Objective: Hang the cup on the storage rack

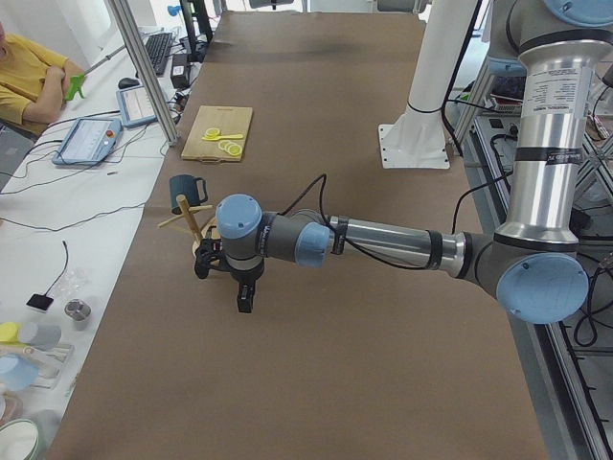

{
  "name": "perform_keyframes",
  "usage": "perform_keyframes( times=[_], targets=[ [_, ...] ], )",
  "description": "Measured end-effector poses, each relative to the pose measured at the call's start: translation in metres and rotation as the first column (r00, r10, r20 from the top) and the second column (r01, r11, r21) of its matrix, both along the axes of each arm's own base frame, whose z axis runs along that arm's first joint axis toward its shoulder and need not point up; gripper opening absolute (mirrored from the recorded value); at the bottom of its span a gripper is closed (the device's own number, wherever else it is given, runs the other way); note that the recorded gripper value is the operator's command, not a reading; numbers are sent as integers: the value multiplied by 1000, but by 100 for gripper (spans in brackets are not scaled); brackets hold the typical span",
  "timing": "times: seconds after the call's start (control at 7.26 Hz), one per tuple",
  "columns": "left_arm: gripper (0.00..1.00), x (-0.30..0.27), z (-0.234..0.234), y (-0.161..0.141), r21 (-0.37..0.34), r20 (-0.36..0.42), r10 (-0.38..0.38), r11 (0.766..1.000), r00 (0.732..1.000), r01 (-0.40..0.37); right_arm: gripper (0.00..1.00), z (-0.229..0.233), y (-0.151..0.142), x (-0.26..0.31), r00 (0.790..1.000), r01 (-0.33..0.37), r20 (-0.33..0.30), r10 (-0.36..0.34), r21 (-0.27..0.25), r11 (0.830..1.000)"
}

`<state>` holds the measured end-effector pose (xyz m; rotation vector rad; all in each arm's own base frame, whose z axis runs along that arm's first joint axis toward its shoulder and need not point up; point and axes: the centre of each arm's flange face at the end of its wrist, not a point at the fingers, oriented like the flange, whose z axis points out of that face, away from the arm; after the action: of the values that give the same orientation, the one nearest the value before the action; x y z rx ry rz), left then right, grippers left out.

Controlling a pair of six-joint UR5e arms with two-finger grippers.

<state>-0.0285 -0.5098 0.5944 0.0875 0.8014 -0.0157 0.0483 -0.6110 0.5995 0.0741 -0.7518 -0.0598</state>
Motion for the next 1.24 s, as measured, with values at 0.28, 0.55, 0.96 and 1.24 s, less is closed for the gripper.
perform_keyframes(
  times=[0.28, 0.55, 0.96, 1.24],
  targets=[
    [98, 3, 9, 16, 53, 21, 22, 998, 1000, -23, 99, -7, 2, 10, 999, -7, 31, 7, 5, 1000],
    [98, 7, 17, 20, 87, 21, 29, 996, 999, -31, 99, -9, 4, 13, 999, -10, 51, 10, 7, 1000],
    [98, 8, 21, 20, 91, 18, 35, 995, 999, -37, 99, -9, 5, 17, 999, -8, 54, 7, 17, 1000],
    [98, 9, 23, 20, 81, 11, 33, 996, 999, -34, 99, -9, 5, 15, 999, 17, 49, -19, 39, 999]
  ],
)
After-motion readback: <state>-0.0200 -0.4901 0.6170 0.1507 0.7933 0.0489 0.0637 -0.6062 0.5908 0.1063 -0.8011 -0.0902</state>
